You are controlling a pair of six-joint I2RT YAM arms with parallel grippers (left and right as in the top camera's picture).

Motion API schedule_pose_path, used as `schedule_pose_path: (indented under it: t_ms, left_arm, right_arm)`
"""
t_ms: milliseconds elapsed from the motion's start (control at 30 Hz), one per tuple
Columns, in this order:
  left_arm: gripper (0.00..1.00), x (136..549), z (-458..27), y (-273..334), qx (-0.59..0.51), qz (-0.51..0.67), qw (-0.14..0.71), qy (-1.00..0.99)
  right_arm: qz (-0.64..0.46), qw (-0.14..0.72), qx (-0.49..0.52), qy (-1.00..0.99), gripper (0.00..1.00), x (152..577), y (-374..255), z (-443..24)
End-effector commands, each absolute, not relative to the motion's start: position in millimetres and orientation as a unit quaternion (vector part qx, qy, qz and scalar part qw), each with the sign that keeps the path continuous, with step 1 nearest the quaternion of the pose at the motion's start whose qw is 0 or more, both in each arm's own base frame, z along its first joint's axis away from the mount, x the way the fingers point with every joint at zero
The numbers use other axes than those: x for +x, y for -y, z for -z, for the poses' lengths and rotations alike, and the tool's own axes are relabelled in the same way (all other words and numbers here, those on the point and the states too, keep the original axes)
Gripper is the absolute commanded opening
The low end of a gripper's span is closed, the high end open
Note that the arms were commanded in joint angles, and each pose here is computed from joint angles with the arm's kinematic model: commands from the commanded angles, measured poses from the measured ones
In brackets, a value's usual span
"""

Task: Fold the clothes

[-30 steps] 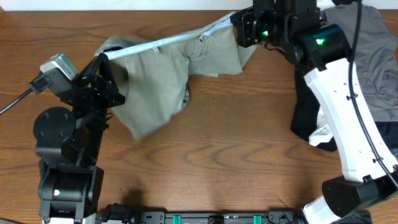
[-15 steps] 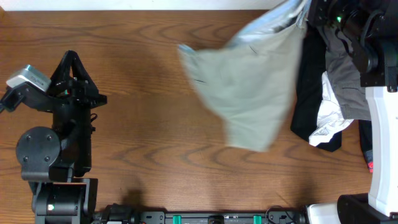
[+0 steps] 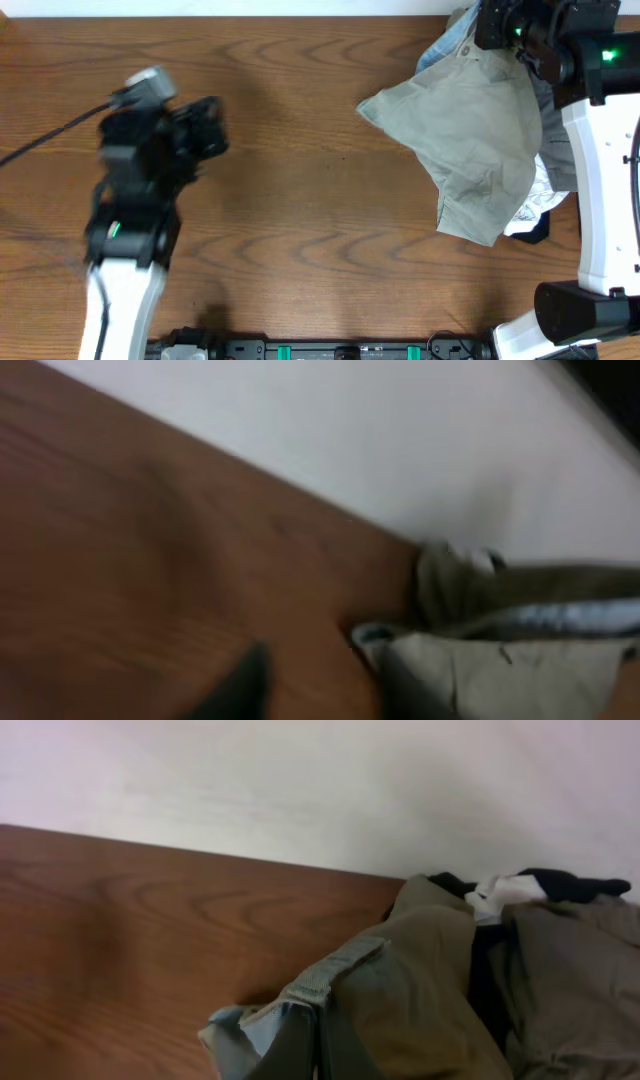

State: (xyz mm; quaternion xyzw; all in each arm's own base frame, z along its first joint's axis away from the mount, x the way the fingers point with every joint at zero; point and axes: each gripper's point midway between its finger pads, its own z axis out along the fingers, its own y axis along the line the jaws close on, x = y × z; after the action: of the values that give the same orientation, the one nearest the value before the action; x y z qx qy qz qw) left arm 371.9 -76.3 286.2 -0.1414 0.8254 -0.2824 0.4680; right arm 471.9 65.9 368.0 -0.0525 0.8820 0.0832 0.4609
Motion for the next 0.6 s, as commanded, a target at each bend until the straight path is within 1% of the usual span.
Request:
schedule_pose_path:
  t_ms: [0, 33, 100, 200, 333, 367, 567]
  left_arm:
    - [0.76, 391.3, -261.7, 121.8, -0.090, 0.362, 0.407, -0.834]
    - [0.82, 402.4, -252.3, 130.9, -0.088, 0.380, 0.395, -0.832]
    - [0.90, 420.4, -235.8, 145.1, -0.089, 0.415, 0.374, -0.824]
    - [0.97, 441.1, -210.0, 159.0, -0.093, 0.453, 0.343, -0.818]
    - [1.00, 459.1, -177.6, 176.9, -0.092, 0.493, 0.296, -0.813]
    - [0.99, 462.0, -171.5, 182.8, -0.089, 0.503, 0.284, -0.812]
    - [0.98, 471.2, -151.7, 223.2, -0.048, 0.539, 0.230, -0.809]
  right_arm:
    - [-0.089, 0.469, -0.070, -0.876, 0.01, 468.3, -74.5, -377.9]
    - [-0.089, 0.468, -0.071, -0.876, 0.02, 467.8, -75.0, -377.4]
    - [-0.089, 0.465, -0.071, -0.878, 0.01, 466.8, -75.2, -375.9]
    - [-0.089, 0.459, -0.071, -0.881, 0.01, 464.9, -75.0, -373.1]
    - [-0.089, 0.453, -0.071, -0.884, 0.01, 463.1, -75.2, -370.5]
    - [-0.089, 0.453, -0.071, -0.884, 0.01, 462.9, -75.1, -370.2]
    - [-0.091, 0.450, -0.074, -0.885, 0.01, 461.6, -79.1, -369.2]
